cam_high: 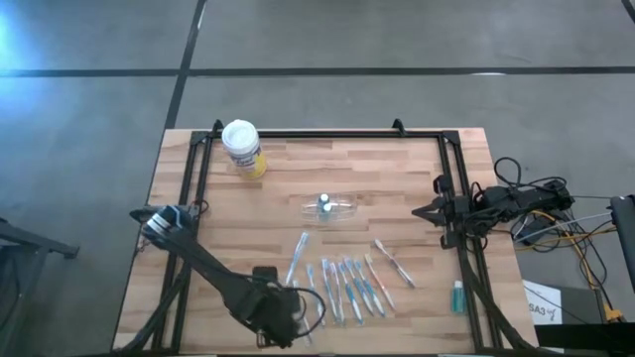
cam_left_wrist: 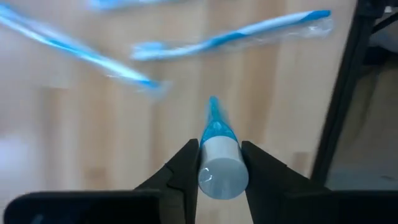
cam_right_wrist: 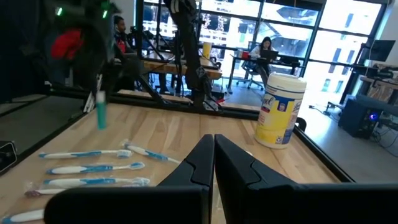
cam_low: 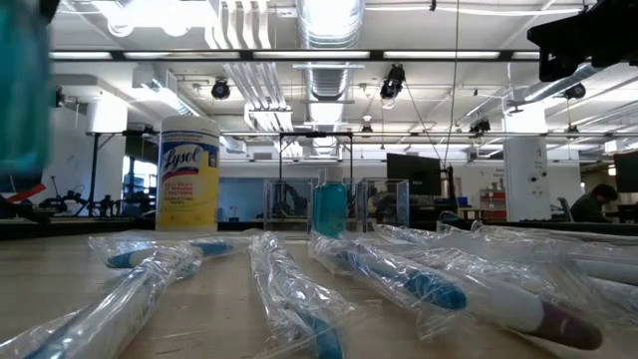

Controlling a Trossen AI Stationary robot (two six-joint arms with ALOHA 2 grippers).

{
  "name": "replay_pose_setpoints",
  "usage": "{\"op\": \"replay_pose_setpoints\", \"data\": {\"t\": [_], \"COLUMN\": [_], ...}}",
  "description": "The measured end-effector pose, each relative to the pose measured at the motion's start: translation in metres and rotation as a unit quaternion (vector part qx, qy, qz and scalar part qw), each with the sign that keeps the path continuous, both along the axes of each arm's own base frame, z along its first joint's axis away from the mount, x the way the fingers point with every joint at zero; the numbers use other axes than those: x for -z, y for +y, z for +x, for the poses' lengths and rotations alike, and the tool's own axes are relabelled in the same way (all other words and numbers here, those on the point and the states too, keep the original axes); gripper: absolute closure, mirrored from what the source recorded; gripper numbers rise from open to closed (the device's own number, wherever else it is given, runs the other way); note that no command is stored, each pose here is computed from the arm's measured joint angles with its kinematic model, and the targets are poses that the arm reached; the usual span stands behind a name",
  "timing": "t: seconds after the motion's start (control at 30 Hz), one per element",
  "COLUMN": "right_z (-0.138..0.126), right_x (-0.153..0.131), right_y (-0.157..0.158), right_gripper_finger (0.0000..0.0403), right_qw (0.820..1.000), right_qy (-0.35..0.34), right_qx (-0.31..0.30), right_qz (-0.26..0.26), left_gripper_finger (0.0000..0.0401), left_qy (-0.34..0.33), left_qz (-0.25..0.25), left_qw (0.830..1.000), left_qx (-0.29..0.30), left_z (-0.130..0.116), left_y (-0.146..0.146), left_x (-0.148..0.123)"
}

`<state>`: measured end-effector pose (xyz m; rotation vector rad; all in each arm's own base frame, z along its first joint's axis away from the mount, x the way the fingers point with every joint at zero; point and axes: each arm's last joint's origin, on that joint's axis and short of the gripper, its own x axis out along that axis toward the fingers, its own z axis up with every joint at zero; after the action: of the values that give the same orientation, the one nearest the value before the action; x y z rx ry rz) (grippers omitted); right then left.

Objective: Pick & Place toothbrushing station
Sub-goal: Put the blue mouthwash bottle into the middle section of the transparent organizer

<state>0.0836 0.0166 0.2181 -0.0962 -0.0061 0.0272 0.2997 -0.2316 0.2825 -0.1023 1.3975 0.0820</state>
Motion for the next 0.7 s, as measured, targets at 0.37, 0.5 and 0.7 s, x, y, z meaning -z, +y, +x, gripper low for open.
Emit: {"op": "replay_pose_setpoints", "data": {"t": [0.37,0.5,0.7], "right_z": [0.0,0.001,0.001], "right_x": [-0.001,-0.001,-0.003], "right_y": [0.0,0.0,0.0], "right_gripper_finger": [0.0394,0.0394,0.0394], "right_qw": [1.0,1.0,1.0], "right_qy": [-0.005,-0.005,-0.016], "right_qx": [0.0,0.001,0.001], "right_qz": [-0.01,-0.016,-0.022], "left_gripper_finger": [0.0304,0.0304,0.0304], "left_qy": [-0.142,-0.231,-0.33], "left_qz": [0.066,0.039,-0.014], "left_qw": [0.983,0.968,0.942], "left_qx": [0.095,0.091,0.053], "left_z": [-0.063,-0.089,-0.132], "left_y": [0.06,0.088,0.133], "left_x": [-0.078,-0.086,-0.065]}}
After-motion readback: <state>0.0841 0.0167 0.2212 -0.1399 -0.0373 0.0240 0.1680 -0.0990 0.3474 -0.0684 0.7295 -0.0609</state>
